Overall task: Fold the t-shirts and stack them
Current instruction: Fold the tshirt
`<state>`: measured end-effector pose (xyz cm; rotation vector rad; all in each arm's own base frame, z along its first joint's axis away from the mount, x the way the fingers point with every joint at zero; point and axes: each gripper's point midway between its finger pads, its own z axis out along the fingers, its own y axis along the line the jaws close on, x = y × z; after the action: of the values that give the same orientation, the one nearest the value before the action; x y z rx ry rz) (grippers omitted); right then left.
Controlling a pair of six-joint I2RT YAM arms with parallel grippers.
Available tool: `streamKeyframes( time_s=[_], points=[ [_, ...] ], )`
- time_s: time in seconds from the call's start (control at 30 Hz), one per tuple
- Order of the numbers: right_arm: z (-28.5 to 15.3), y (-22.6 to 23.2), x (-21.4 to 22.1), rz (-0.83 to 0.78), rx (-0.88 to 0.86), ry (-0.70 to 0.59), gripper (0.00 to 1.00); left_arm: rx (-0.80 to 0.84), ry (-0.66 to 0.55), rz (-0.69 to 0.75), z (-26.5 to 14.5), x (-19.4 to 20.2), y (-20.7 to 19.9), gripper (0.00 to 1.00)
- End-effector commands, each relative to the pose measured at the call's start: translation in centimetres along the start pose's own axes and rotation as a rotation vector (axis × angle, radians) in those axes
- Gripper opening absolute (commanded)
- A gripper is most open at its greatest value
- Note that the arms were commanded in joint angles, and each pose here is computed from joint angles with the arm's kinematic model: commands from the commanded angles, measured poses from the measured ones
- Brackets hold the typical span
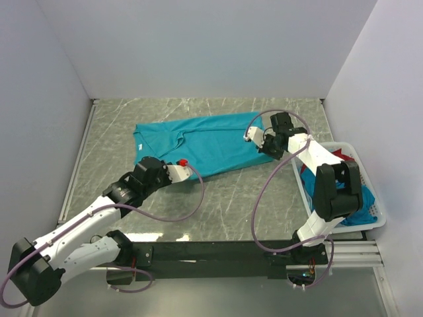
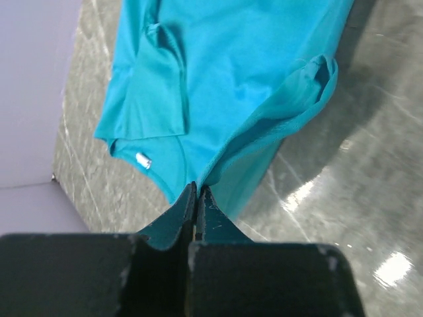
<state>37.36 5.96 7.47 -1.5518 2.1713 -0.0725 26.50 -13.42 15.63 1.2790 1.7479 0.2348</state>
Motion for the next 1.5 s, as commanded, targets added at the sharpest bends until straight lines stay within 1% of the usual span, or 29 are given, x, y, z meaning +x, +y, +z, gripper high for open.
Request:
streamKeyframes(
  time_s=[0.0, 0.23, 0.47, 0.77, 1.07, 1.2, 1.47],
  points=[
    [-1.2, -3.2, -1.0, 0.073, 0.108, -0.023, 0.00, -0.099, -0.047, -0.018, -0.1, -1.7, 3.4, 0.00],
    [-0.8, -4.7, -1.4, 0.140, 0.138, -0.020, 0.00, -0.152, -0.017, -0.036, 0.9, -0.7, 6.3, 0.00],
    [0.1, -6.0, -1.8, 0.186, 0.150, -0.014, 0.00, -0.193, -0.025, -0.016, 2.2, -1.8, 8.7, 0.00],
    [1.2, -7.5, -2.3, 0.236, 0.164, -0.009, 0.00, -0.232, 0.013, 0.043, 4.5, -2.3, 11.5, 0.00],
    [2.5, -8.7, -3.0, 0.263, 0.158, -0.012, 0.00, -0.238, 0.044, 0.048, 7.0, -1.9, 13.5, 0.00],
    [2.9, -9.5, -3.5, 0.280, 0.166, -0.015, 0.00, -0.230, 0.065, 0.051, 8.3, -1.4, 13.7, 0.00],
    [4.4, -10.3, -3.4, 0.298, 0.158, 0.005, 0.00, -0.242, 0.068, 0.052, 10.0, -1.4, 15.1, 0.00]
  ],
)
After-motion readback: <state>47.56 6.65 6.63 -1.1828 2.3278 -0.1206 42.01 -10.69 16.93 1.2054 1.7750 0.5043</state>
